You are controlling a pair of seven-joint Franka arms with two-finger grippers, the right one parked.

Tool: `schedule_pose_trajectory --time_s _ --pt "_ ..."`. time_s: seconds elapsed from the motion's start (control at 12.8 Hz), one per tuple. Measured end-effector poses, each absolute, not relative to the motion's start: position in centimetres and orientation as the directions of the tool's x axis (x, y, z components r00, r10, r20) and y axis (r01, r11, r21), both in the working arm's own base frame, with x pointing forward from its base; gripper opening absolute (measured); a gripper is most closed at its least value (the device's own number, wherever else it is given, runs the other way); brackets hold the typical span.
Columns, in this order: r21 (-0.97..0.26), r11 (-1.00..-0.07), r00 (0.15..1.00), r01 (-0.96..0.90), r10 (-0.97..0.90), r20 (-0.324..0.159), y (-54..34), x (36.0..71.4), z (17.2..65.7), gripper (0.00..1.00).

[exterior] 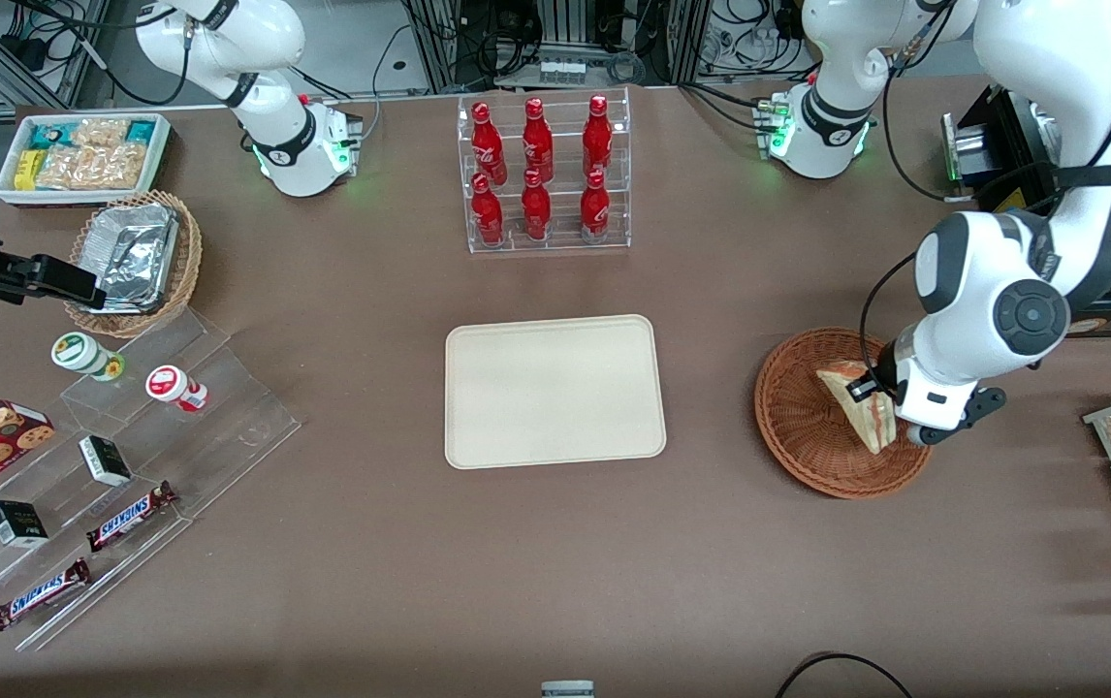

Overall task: Place sandwich from basket to tray
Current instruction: 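Lower the left gripper and close it on the sandwich's wrapped end, then lift the sandwich and carry it with the left gripper over the tray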

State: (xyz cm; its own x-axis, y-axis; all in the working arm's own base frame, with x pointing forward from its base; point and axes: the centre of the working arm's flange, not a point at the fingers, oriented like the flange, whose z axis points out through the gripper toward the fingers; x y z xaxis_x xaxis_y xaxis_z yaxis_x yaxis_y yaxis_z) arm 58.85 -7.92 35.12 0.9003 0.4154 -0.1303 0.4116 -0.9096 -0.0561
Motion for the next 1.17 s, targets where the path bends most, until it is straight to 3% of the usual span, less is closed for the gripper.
schedule_pose_trajectory --time_s 0.62,1.17 --pt "-0.022 -0.997 0.990 0.072 0.074 -0.122 -22.7 57.2 36.4 0.15" --pt "-0.029 -0.994 0.987 0.104 0.106 -0.124 -40.1 54.5 31.8 0.15"
